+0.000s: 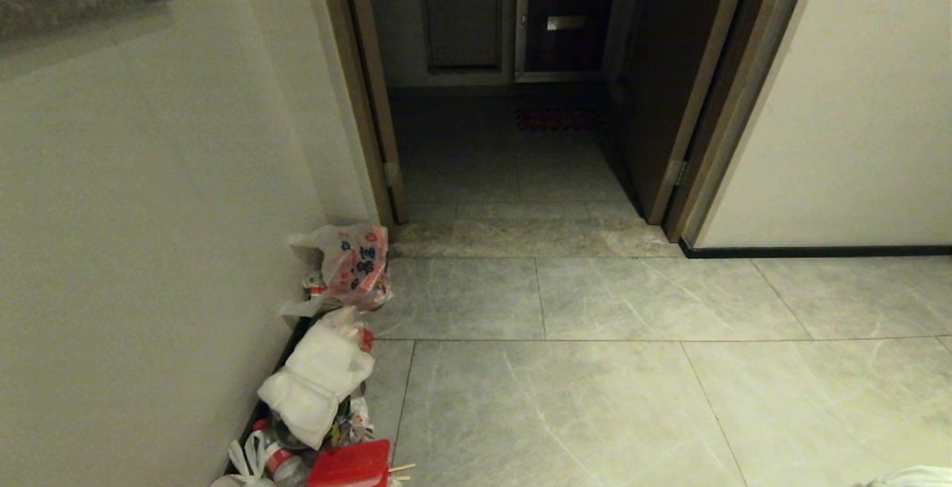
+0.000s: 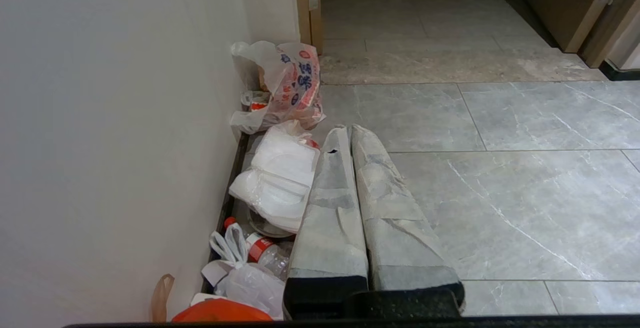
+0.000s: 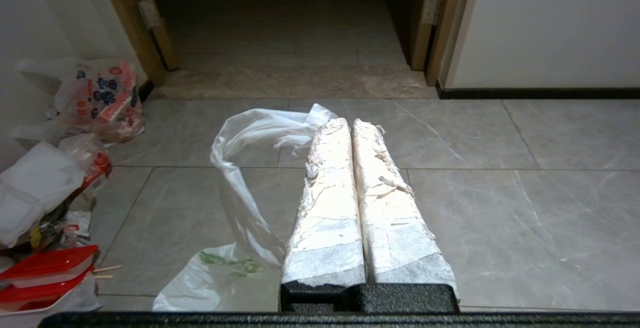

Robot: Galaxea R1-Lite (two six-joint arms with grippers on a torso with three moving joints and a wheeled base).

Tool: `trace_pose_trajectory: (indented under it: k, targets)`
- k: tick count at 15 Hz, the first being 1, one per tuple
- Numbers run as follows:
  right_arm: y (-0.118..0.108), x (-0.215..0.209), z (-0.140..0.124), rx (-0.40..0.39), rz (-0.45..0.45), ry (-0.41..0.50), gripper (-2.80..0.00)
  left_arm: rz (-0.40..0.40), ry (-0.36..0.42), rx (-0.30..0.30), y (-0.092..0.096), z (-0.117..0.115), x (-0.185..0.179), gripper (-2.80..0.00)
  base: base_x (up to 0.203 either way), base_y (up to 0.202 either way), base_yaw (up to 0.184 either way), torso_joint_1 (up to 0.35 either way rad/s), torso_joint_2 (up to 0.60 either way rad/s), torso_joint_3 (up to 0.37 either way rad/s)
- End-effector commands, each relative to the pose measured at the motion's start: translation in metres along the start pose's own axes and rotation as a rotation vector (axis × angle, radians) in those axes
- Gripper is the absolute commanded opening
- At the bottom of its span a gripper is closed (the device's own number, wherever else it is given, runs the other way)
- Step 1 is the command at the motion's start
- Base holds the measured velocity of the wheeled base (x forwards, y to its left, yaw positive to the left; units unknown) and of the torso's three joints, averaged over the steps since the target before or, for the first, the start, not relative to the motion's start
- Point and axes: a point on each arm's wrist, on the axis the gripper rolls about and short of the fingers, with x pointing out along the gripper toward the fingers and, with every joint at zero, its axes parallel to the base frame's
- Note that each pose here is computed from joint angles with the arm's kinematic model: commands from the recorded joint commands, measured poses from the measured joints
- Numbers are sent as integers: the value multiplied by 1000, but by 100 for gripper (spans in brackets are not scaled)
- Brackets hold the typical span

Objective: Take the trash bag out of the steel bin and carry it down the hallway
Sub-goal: Put the trash bag at the door

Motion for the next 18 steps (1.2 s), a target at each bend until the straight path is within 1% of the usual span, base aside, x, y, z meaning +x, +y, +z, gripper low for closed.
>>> trace_pose_trajectory:
  k: [1, 5, 7, 18]
  targets:
    - [0, 2, -7, 3, -1, 24, -280, 1, 2, 0, 0, 0, 0, -280, 0, 0, 0, 0, 0, 0]
    - [0, 2, -7, 3, -1, 23, -280, 1, 0, 0, 0, 0, 0, -280, 0, 0, 0, 0, 0, 0]
    - [0, 2, -7, 3, -1, 23, -280, 0, 0, 0, 0, 0, 0, -280, -6, -3, 97, 0, 6, 5]
    - [0, 2, -7, 3, -1, 23, -280, 0, -1, 0, 0, 0, 0, -280, 0, -10, 172, 3, 3, 5]
